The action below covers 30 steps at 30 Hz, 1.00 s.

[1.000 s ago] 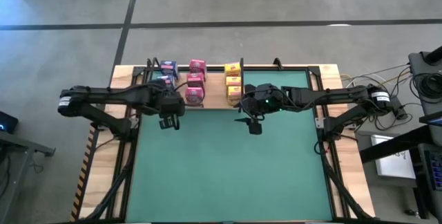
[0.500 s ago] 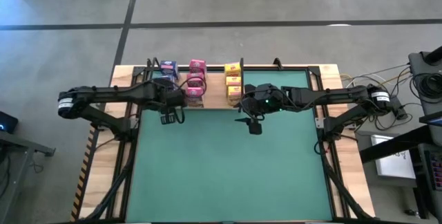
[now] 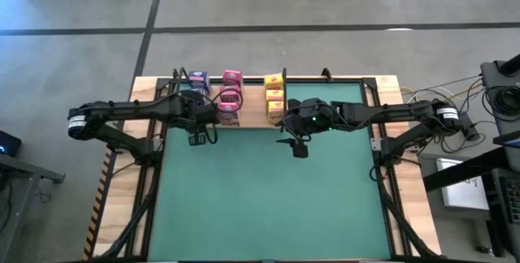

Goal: Stack cereal on shelf
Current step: Put the blue cereal box on the shelf

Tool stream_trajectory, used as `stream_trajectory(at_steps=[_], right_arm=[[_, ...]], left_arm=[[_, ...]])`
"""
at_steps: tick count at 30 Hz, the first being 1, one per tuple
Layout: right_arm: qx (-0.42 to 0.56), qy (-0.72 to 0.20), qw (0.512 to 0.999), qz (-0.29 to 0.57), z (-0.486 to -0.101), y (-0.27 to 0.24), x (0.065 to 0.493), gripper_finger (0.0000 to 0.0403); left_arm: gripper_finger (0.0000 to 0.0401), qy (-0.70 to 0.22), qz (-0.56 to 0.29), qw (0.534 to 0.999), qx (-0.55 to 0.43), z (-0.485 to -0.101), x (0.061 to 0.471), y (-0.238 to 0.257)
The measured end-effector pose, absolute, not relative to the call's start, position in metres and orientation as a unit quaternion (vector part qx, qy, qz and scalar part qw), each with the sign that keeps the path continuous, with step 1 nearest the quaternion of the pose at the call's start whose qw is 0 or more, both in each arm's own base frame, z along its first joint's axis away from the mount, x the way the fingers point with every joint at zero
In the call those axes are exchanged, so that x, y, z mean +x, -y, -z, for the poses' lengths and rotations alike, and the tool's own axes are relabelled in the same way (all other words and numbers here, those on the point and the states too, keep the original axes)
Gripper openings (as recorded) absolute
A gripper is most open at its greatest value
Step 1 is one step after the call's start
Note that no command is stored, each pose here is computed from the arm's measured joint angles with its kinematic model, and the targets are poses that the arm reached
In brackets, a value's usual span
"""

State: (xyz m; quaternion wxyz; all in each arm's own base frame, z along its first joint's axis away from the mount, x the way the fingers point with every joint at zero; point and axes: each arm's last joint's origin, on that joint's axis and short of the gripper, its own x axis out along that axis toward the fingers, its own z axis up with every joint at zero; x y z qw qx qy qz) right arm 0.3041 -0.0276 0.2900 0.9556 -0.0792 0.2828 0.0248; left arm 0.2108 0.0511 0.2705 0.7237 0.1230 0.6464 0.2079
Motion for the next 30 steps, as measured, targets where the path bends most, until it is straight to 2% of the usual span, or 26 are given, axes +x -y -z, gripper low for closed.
stream_trajectory(at_steps=[10, 22, 30], right_arm=[[-0.078, -0.283, 0.956, -0.025, -0.29, 0.0276, 0.3041, 0.0249], [-0.078, -0.283, 0.956, -0.024, -0.29, 0.0276, 0.3041, 0.0249], [-0.077, -0.283, 0.956, -0.024, -0.29, 0.0276, 0.3041, 0.0249]], left_arm=[[0.0144, -0.648, -0.221, 0.72, 0.114, -0.2703, 0.209, -0.0581], [0.0203, -0.655, -0.235, 0.707, 0.124, -0.2697, 0.2065, -0.0603], [0.0213, -0.671, -0.252, 0.682, 0.145, -0.27, 0.2013, -0.0609]])
